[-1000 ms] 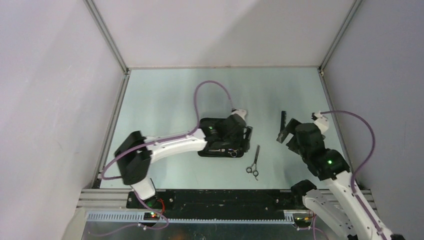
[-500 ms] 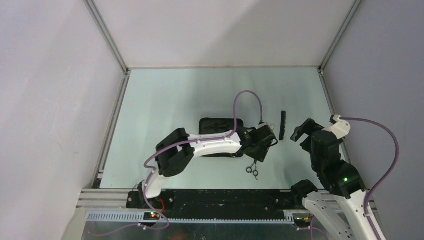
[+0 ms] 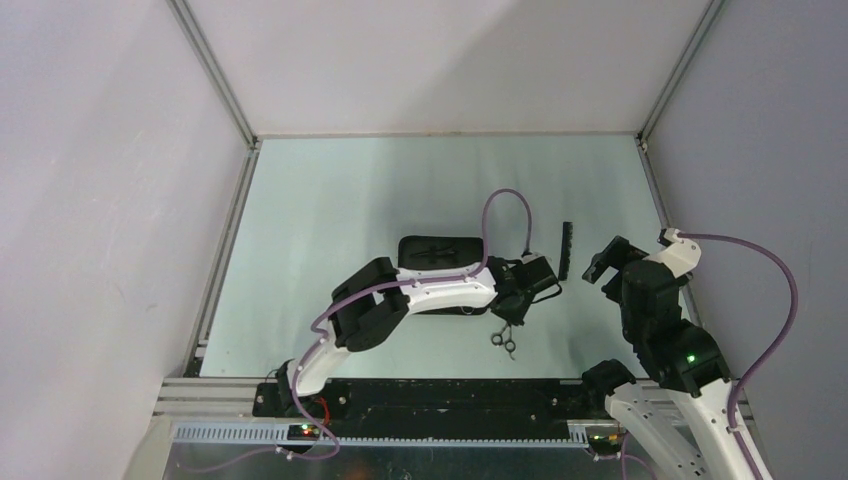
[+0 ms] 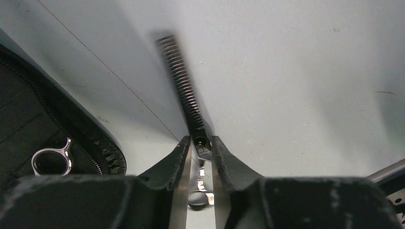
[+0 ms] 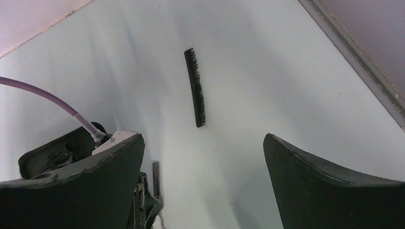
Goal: Sort the hair-cutting tools
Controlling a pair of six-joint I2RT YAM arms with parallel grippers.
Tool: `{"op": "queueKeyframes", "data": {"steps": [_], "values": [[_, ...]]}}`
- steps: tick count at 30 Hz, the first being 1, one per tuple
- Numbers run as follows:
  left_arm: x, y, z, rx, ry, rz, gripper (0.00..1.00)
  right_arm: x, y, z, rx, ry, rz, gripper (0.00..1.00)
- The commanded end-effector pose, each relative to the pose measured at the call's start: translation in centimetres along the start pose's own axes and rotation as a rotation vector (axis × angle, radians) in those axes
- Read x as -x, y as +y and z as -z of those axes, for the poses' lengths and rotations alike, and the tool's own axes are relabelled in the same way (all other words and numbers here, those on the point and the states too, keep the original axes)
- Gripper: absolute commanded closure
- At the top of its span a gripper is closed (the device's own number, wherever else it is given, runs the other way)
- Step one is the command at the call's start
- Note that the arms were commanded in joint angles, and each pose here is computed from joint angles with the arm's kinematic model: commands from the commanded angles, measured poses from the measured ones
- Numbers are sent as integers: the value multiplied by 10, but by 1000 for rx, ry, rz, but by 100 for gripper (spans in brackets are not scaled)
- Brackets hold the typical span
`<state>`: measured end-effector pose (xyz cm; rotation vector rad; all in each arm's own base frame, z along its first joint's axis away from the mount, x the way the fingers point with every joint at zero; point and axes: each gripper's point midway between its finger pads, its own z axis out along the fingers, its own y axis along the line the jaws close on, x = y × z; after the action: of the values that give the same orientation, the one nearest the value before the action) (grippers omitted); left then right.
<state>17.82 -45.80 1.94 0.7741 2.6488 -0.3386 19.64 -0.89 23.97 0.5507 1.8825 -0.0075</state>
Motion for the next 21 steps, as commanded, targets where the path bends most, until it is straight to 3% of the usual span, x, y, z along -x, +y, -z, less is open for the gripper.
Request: {"op": "queueKeyframes", "data": {"steps": [1,5,7,16,21], "values": [[-18,14,-4,103,52,-89,81,18,0,3,-10,-54,-20,1],[-25,26,6,146,53,-132,98,15,1,3,-2,-49,-20,0],[-28,29,14,143,40,-148,100,13,2,2,9,-44,-18,1],[-66,58,41,138,94,-215,99,6,9,0,49,-19,-7,1],[-85,69,48,147,135,-245,88,-2,12,-3,55,4,-7,1]]}}
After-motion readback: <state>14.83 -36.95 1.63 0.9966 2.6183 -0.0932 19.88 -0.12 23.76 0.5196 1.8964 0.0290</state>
